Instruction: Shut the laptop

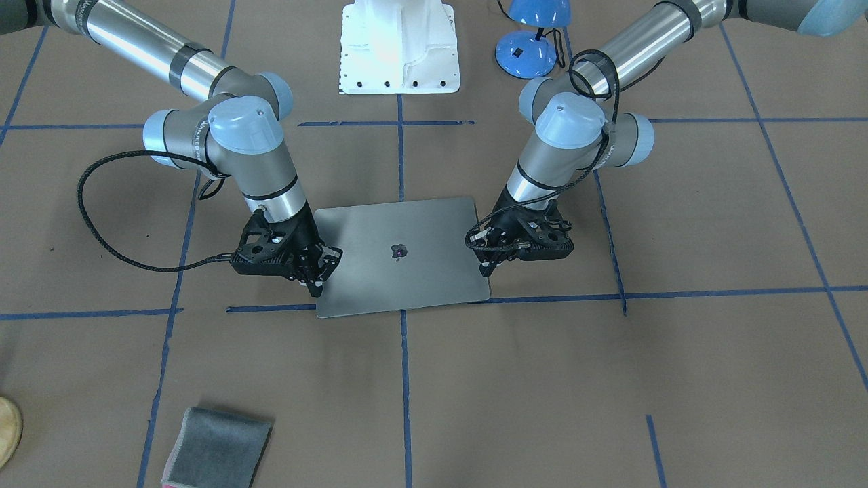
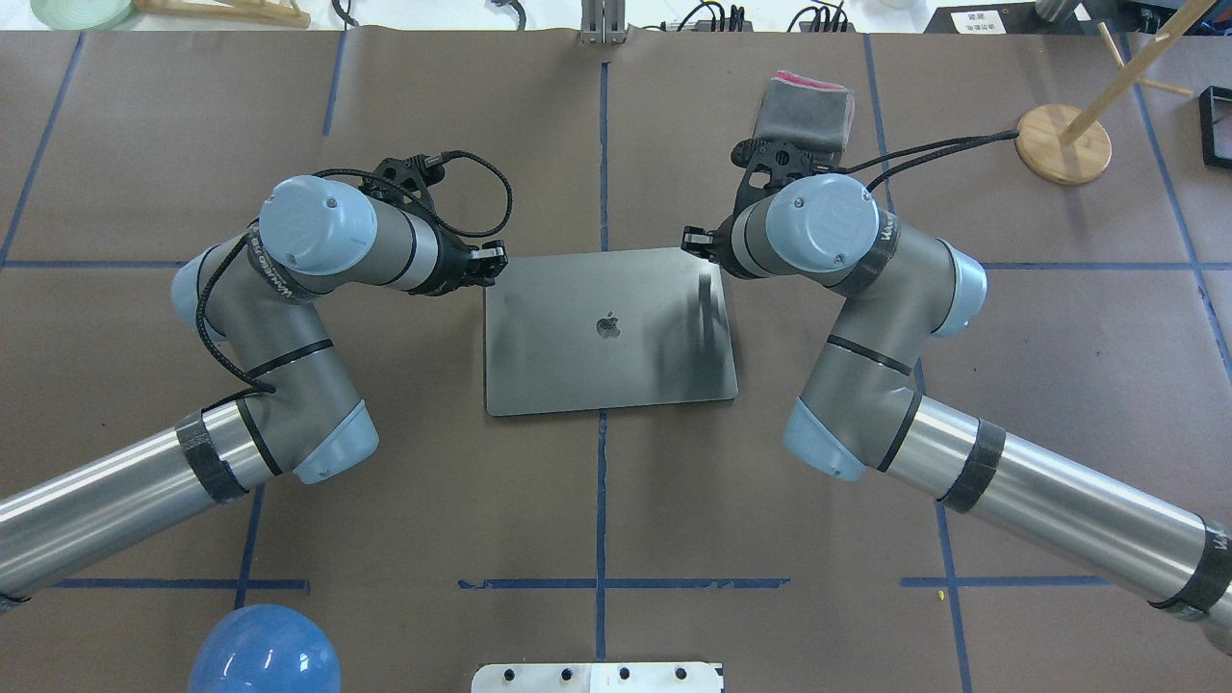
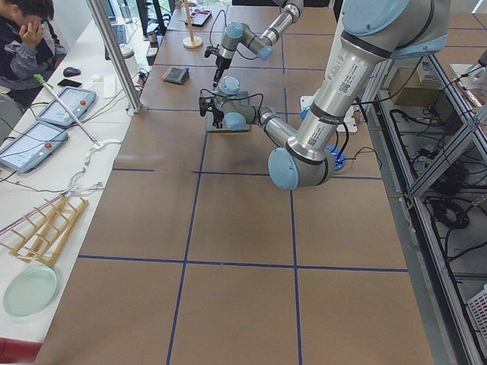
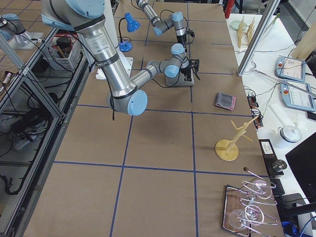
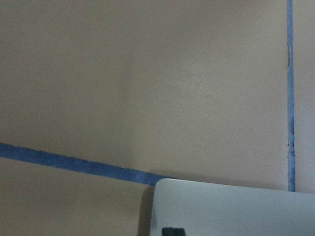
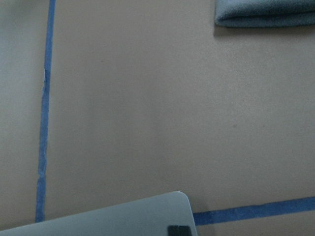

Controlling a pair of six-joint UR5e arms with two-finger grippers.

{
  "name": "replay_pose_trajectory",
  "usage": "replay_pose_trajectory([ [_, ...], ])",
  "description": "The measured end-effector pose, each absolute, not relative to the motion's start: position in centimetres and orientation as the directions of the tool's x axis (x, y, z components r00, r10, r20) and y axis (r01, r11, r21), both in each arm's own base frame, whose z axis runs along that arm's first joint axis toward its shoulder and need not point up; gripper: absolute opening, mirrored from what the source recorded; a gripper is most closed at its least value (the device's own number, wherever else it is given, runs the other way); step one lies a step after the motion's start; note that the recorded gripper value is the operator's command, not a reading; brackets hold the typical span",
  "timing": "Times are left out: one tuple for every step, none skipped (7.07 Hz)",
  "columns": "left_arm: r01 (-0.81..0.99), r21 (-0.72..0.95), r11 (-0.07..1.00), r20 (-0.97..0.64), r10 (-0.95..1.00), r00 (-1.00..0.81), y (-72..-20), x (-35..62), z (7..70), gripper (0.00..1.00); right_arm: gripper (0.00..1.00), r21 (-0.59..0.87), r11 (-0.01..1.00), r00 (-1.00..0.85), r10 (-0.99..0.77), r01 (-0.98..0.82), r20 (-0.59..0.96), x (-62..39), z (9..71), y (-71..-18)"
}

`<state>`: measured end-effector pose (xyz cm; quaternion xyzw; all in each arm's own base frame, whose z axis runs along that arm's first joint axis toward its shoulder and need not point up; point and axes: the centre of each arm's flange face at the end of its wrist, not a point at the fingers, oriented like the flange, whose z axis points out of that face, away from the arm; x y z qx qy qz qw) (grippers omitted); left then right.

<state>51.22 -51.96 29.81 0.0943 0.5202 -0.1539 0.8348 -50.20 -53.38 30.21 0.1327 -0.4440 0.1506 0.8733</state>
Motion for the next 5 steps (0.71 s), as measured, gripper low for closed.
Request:
replay_pose_trajectory([
  [0.346,-0.001,0.938,-0.897,-0.154,0.415,-52.0,51.1,29.8,1.00,1.00,0.075,0.926,0.572,0.163,-0.369,0.804,-49.3,30.3,-53.9],
  [0.335,0.009,0.942,-0.891,-0.144,0.431,-52.0,50.6,30.1,1.00,1.00,0.073,0.932,0.601,0.167,-0.354,0.781,-48.0,30.3,-54.4],
  [0.308,0.018,0.951,-0.863,-0.141,0.485,-52.0,49.4,30.3,1.00,1.00,0.089,0.943,0.645,0.149,-0.320,0.749,-46.2,29.9,-54.9],
  [0.254,0.026,0.967,-0.812,-0.128,0.569,-52.2,47.2,29.9,1.00,1.00,0.105,0.955,0.686,0.119,-0.276,0.718,-43.5,29.9,-55.5],
  [0.176,0.059,0.983,-0.746,-0.074,0.662,-52.6,43.0,29.0,1.00,1.00,0.128,0.968,0.720,0.068,-0.215,0.691,-39.7,31.2,-55.9],
])
